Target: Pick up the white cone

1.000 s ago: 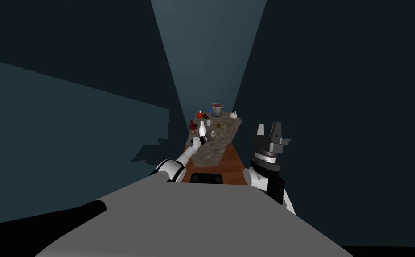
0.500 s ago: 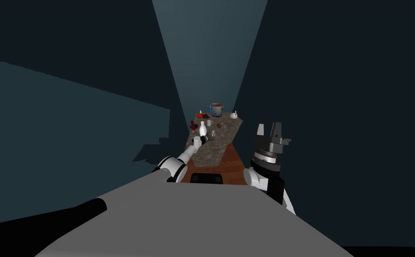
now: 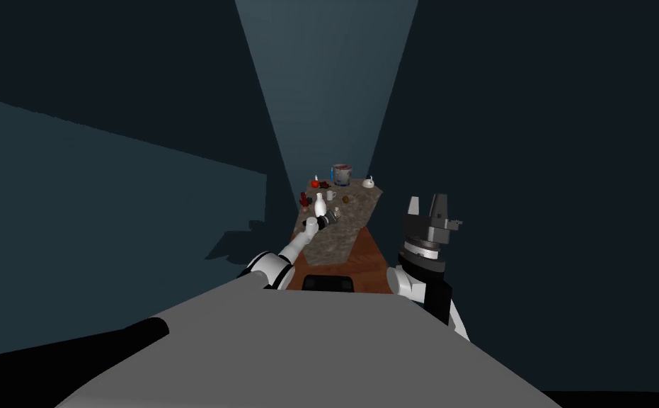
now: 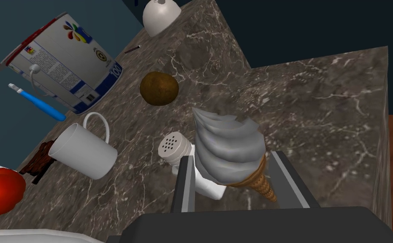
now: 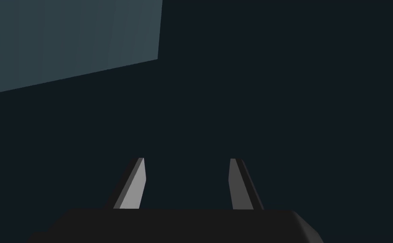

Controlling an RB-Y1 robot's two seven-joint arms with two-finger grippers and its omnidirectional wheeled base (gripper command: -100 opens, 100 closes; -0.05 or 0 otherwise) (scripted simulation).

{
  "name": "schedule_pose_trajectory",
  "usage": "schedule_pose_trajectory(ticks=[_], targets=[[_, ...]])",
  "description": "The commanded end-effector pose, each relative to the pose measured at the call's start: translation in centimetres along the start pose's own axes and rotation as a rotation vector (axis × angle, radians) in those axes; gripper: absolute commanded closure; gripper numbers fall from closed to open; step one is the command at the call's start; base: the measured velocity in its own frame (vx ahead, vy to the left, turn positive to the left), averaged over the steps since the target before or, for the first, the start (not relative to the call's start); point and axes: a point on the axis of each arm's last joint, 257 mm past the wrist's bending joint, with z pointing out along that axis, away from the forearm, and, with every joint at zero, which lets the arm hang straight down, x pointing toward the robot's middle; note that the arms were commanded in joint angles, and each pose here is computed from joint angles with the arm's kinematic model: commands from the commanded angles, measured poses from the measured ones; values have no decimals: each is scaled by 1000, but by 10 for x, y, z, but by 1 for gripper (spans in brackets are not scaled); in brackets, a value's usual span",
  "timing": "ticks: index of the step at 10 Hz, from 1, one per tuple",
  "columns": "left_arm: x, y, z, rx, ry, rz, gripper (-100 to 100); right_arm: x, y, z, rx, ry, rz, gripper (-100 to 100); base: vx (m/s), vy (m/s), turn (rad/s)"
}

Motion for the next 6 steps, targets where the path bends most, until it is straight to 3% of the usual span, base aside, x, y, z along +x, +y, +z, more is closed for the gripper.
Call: schedule_pose_trajectory(ticks=[1,2,3,4,6], targets=[[-23,-6,-13,32,-31,-52,100,0,0,0,0,0,0,0,29,22,-490],[-23,-6,-13,32,-31,-52,100,0,0,0,0,0,0,0,11,19,-108],[-43,-27,-27,83,-68,-58,100,0,0,0,0,0,0,0,17,4,-369],[-51,-22,-29,77,-82,-49,100,0,0,0,0,0,0,0,17,14,-346],[-59,-17,-38,83,-95,-47,100,0,0,0,0,0,0,0,13,0,-11]])
